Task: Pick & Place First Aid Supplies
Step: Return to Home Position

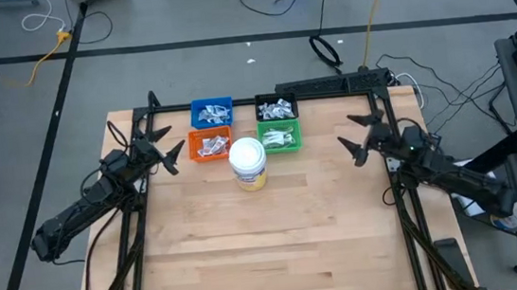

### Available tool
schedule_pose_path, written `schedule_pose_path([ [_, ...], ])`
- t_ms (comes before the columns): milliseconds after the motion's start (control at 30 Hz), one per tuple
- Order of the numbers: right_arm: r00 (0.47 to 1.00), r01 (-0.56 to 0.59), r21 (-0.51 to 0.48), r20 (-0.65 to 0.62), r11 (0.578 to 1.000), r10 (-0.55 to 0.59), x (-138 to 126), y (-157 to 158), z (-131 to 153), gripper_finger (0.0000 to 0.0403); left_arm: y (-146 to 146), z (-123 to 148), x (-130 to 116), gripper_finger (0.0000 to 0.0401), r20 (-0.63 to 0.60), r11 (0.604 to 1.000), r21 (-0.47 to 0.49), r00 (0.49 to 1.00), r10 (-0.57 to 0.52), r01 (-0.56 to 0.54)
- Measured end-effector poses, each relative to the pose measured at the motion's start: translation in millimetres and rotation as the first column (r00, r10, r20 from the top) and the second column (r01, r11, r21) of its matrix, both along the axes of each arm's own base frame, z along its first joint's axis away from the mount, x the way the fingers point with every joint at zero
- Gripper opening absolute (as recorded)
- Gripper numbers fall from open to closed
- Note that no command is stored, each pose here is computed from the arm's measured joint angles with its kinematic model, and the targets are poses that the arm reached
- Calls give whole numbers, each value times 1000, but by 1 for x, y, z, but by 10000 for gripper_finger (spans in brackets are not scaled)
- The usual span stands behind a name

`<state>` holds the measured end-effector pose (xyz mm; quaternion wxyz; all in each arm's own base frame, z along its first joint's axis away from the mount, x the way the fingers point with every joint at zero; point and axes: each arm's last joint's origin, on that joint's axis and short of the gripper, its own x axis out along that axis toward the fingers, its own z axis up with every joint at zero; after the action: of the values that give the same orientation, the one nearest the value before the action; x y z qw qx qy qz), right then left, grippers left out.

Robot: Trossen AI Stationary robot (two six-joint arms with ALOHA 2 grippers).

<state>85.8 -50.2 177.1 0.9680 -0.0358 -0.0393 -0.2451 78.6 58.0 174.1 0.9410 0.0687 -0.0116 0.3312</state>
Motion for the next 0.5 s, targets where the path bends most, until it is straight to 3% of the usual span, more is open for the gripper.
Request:
schedule_pose_path([
  [500, 999, -2, -26, 42, 1000, 3, -3, 2, 4, 373, 0, 0, 0, 310, 0, 1000, 0, 1000, 0, 0],
])
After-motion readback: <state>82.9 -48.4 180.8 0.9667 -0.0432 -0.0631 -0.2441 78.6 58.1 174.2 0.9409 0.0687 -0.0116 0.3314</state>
